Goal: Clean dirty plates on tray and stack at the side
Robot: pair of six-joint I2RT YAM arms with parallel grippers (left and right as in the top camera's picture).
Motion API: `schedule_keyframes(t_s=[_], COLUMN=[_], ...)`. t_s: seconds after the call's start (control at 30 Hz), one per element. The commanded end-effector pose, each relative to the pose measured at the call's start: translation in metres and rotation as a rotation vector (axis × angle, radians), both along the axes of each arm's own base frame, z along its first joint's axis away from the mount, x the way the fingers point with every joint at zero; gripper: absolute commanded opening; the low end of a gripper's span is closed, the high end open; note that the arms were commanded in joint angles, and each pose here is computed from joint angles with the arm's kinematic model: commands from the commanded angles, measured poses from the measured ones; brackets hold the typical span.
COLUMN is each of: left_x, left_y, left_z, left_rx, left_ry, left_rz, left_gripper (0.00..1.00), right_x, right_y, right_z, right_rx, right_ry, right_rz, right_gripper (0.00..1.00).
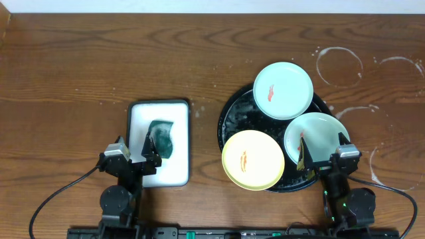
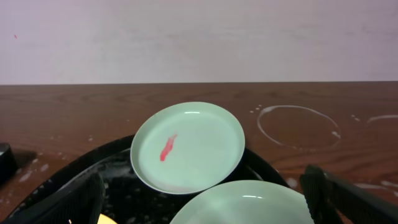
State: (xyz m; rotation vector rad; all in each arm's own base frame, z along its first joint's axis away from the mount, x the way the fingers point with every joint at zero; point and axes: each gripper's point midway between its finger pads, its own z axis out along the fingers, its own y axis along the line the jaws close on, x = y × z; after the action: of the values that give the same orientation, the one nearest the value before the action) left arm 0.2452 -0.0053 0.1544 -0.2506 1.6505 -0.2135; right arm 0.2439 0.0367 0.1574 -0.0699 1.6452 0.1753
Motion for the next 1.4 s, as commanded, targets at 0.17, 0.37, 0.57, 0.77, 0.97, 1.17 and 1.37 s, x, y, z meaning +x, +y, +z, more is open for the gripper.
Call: schedule_keyframes(t_s=[0.17,0.37,0.57,0.77,0.97,1.17,1.37], left_x=[0.001,-0.003,-0.005,0.020,0.042,0.060,0.047], left_y=[-0.003,-0.012,-0.012,-0.018,-0.020,-0.025,-0.029], left_z=[0.005,0.058,0.100,0.126,0.122,0.090,0.049], left_rx=[-0.037,-0.049,-0.044,-0.031,-0.016,-0.020,-0.029], left_ry=[-0.030,-0.188,-0.161,0.151,0.490,0.681,0.880], left_rz=[-0.018,-0.076,-0.076,-0.090,-0.081,-0.092,-0.114], left_gripper=[0.83,0.83,0.83,0.83,0.83,0.83,0.83], right_x=[0.001,-0.001,-0.011,-0.004,0.032,0.069,0.100], right_y=[-0.001,0.007,0.008,0.026,0.039,0.055,0.064], right_z=[0.003,0.040,0.092,0.130,0.160,0.138,0.102], right_rx=[0.010,0.151,0.154,0.003,-0.017,-0.006,0.008], right_ry=[-0.010,-0.141,-0.247,-0.044,0.238,0.624,0.794], right_rz=[-0.011,0.042,0.060,0.153,0.201,0.258,0.279], right_gripper=[0.99,0.99,0.99,0.99,0.99,0.99,0.99])
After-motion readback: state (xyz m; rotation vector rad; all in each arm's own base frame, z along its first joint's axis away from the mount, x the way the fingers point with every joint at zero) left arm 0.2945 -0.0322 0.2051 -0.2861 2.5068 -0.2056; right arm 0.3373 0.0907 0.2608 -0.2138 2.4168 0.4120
